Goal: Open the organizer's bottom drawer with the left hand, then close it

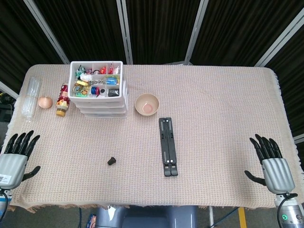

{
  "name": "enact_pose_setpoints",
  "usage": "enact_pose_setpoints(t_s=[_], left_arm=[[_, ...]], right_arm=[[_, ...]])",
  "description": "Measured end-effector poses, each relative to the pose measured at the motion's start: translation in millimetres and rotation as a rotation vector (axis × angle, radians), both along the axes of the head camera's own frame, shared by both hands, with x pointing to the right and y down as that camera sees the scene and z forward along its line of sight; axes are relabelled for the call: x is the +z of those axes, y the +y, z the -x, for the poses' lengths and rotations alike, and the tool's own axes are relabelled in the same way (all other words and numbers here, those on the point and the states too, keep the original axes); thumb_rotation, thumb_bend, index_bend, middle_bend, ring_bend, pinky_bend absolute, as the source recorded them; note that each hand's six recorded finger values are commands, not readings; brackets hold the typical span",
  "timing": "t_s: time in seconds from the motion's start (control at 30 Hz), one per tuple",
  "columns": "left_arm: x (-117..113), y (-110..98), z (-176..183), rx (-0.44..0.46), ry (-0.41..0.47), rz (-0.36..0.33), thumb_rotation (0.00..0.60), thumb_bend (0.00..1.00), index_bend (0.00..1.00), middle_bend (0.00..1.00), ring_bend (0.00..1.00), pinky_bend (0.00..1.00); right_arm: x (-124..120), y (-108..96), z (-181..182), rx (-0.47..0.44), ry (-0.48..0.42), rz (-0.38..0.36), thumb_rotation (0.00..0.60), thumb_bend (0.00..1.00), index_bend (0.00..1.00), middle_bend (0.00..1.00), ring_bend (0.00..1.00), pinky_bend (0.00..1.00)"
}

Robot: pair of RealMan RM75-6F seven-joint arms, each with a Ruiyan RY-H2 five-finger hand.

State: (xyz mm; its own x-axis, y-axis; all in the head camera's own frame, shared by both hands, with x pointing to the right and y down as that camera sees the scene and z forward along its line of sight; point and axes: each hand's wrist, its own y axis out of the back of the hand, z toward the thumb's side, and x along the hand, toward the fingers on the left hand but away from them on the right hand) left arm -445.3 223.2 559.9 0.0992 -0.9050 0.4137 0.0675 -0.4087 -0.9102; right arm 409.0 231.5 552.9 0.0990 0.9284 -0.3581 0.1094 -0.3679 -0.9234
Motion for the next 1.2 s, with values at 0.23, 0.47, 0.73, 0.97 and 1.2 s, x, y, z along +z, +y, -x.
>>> enact_pose_setpoints(t_s=[0.23,0.47,0.73,0.97,1.2], left_arm=[[5.2,-12.6,-9.1,-0.025,0.067,-0.015,0.600,0.60,0.03,0.90,0.82,0.66],[35.9,-24.2,-21.6,-0.099,0.130,0.109,0.600,0.62,0.00,0.96,0.87,0.72],[68.1,-36.3,-42.7,-0.272,0.266,0.290,0.600,0.62,0.00,0.96,0.87,0.72],[97.5,-62.9,-81.0,-0.397,0.414,0.426,0.600,0.62,0.00,0.96,0.87,0.72],[122.9,-82.2,-118.9,-0.486,0.558,0.500,0.600,0.63,0.00,0.96,0.87,0.72]], right_arm=[[0.9,0.1,1.1,-0.002,-0.002,0.004,0.600,0.06,0.06,0.00,0.00,0.00],[0.2,-0.1,0.1,0.002,-0.002,0.004,0.600,0.06,0.07,0.00,0.00,0.00],[0.6,-0.4,-0.6,0.005,-0.002,0.010,0.600,0.06,0.07,0.00,0.00,0.00],[0.3,-0.7,-1.2,0.006,-0.006,0.010,0.600,0.06,0.07,0.00,0.00,0.00],[0.0,-0.8,-1.6,0.007,-0.012,0.012,0.600,0.06,0.07,0.00,0.00,0.00]])
